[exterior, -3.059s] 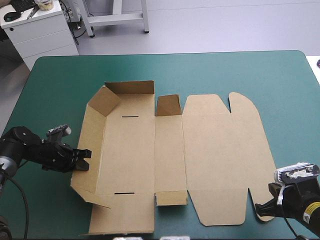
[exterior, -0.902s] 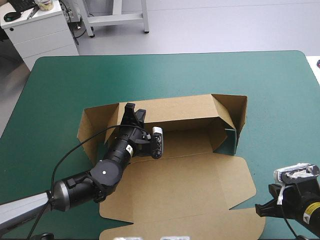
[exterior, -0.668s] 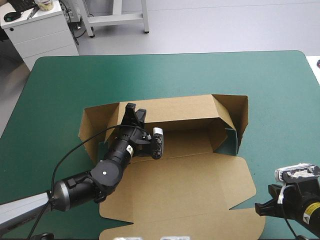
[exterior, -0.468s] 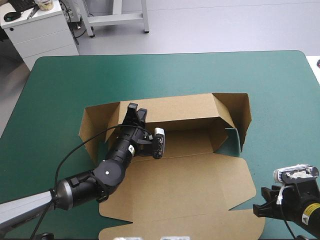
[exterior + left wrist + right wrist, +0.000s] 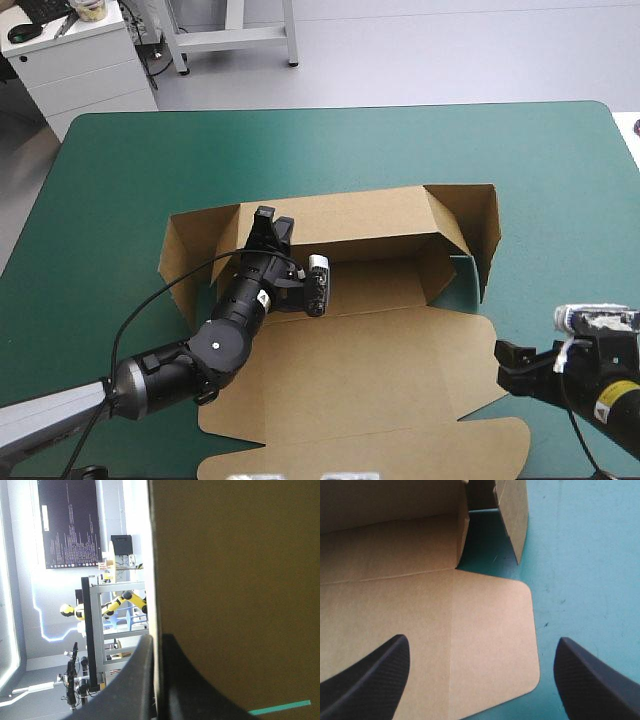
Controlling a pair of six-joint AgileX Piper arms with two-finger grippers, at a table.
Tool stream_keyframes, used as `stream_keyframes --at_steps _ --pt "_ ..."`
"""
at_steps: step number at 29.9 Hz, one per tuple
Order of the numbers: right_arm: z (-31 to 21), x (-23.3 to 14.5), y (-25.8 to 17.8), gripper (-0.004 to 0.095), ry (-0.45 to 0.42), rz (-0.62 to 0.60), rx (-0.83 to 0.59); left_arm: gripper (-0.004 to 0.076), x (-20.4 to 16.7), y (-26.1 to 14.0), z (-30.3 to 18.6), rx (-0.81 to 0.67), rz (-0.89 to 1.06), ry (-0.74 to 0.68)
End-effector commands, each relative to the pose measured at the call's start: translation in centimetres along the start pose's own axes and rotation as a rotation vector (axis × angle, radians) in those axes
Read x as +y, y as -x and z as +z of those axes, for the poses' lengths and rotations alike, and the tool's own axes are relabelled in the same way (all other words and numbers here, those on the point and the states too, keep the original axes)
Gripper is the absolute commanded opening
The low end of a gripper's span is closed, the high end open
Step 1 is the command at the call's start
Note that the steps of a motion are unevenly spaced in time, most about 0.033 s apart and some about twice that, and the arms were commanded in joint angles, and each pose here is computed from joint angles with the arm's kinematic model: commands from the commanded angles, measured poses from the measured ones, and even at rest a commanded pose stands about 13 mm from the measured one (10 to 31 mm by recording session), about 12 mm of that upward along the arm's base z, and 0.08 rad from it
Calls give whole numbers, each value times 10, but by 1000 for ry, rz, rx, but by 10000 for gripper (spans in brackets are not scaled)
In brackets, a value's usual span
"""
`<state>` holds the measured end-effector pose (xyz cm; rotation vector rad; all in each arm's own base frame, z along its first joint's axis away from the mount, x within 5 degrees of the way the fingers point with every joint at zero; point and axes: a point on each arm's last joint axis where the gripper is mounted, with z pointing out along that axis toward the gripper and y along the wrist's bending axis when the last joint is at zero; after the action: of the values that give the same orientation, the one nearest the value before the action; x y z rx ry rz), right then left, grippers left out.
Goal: Fold the box
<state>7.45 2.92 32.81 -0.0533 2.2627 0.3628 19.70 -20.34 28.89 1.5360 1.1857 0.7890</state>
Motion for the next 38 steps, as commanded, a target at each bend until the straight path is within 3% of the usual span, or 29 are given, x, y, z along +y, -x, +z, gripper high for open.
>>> stream_keyframes --at_steps 1,9,17,24,30,38 --pt "7 11 35 734 -5 -12 -88 -10 15 3 -6 -29 31 75" --pt "14 39 117 734 -55 -68 -154 -10 15 3 -6 -29 26 75" --pt "34 49 195 734 -108 -111 -114 -10 17 2 -6 -11 27 88" --pt "75 9 255 733 44 -14 29 -10 17 2 -6 -15 13 89" --pt "117 -25 278 733 34 22 108 -10 17 2 -6 -19 -6 95" --pt "179 -51 272 732 60 82 223 -10 18 2 -6 -13 -6 99"
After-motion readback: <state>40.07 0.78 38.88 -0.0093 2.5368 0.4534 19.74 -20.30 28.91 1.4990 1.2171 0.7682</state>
